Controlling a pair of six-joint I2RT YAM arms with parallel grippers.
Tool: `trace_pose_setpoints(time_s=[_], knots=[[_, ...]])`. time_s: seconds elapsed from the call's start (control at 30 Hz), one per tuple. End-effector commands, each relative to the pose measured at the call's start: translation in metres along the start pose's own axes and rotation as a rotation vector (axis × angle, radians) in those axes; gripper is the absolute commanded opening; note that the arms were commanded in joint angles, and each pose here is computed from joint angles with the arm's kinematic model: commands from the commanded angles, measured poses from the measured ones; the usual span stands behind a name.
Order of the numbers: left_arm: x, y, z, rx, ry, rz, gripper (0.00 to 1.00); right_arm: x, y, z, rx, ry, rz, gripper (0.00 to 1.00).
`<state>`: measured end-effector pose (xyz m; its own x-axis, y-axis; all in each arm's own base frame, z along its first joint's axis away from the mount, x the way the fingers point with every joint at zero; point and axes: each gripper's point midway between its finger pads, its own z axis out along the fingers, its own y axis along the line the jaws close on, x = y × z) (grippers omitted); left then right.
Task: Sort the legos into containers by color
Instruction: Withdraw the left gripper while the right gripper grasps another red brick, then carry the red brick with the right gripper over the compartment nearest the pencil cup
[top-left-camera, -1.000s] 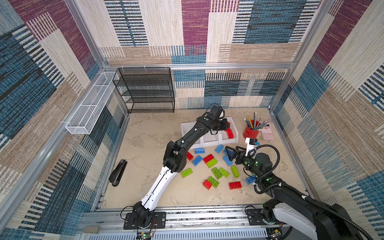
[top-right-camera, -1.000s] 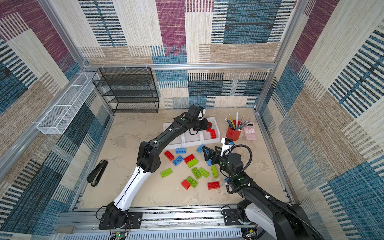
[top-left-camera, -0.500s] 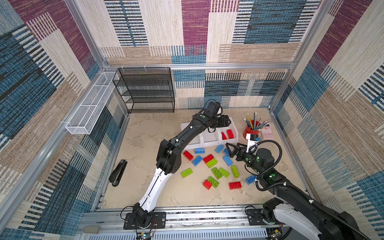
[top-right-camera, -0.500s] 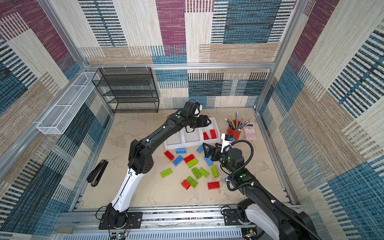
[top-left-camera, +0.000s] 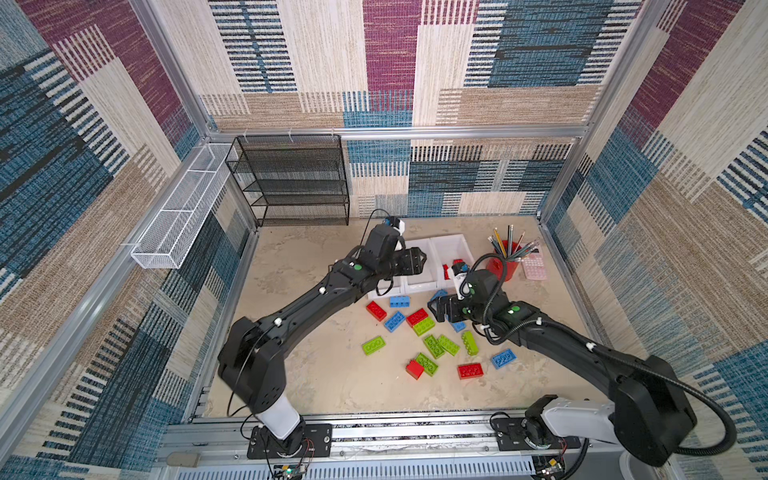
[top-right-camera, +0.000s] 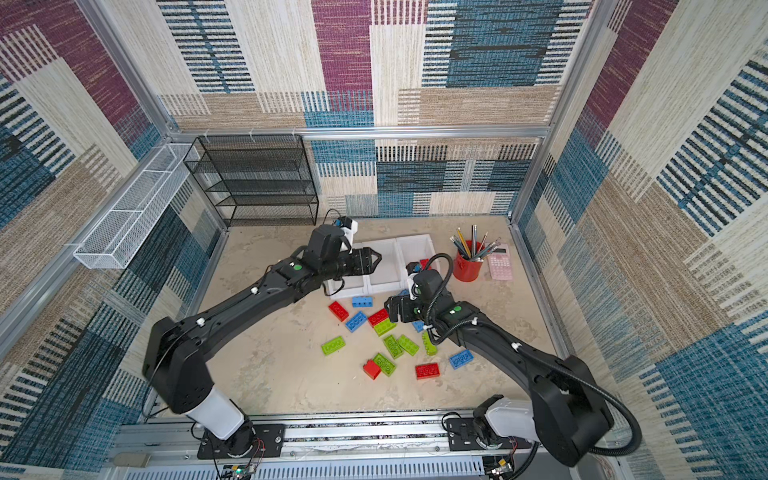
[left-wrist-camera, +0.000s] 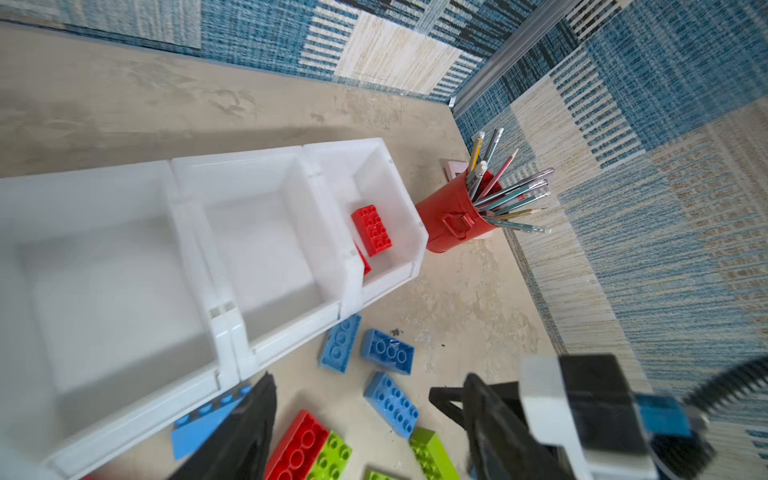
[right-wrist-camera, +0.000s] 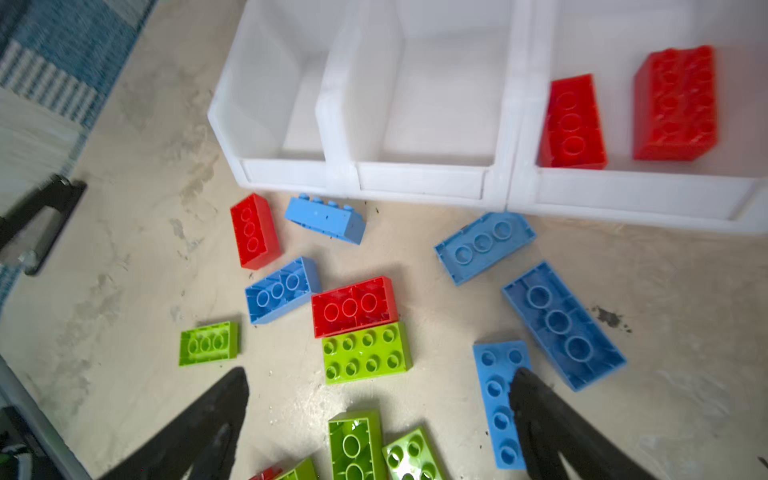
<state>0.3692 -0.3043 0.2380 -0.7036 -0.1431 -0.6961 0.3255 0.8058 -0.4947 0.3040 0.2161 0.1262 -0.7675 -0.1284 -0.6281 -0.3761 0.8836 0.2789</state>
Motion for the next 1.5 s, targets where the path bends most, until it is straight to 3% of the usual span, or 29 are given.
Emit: trace_pose_setpoints(time_s=[0.0, 0.23, 0.5, 0.87, 1.17, 1.47], knots=[[-0.005, 0.022, -0.032, -0.066, -0.145, -0.020, 0.72, 0.016, -0.005, 0.010, 0.065, 0.118, -0.105, 0.99], [0.025, 0.076, -0.094, -0.224, -0.242, 0.008, 0.72, 0.027, 0.013, 0.043, 0.108, 0.250, -0.275, 0.99], [0.088, 0.120, -0.099, -0.297, -0.151, 0.009, 0.73, 0.037, 0.015, 0.073, 0.150, 0.339, -0.333, 0.99], [0.105, 0.133, -0.096, -0.320, -0.127, 0.028, 0.73, 0.043, 0.016, 0.096, 0.185, 0.413, -0.349, 1.00], [0.106, 0.136, -0.094, -0.328, -0.125, 0.017, 0.73, 0.049, 0.017, 0.102, 0.184, 0.440, -0.355, 0.84], [0.108, 0.138, -0.093, -0.339, -0.124, 0.010, 0.73, 0.039, 0.024, 0.106, 0.179, 0.412, -0.307, 0.55]])
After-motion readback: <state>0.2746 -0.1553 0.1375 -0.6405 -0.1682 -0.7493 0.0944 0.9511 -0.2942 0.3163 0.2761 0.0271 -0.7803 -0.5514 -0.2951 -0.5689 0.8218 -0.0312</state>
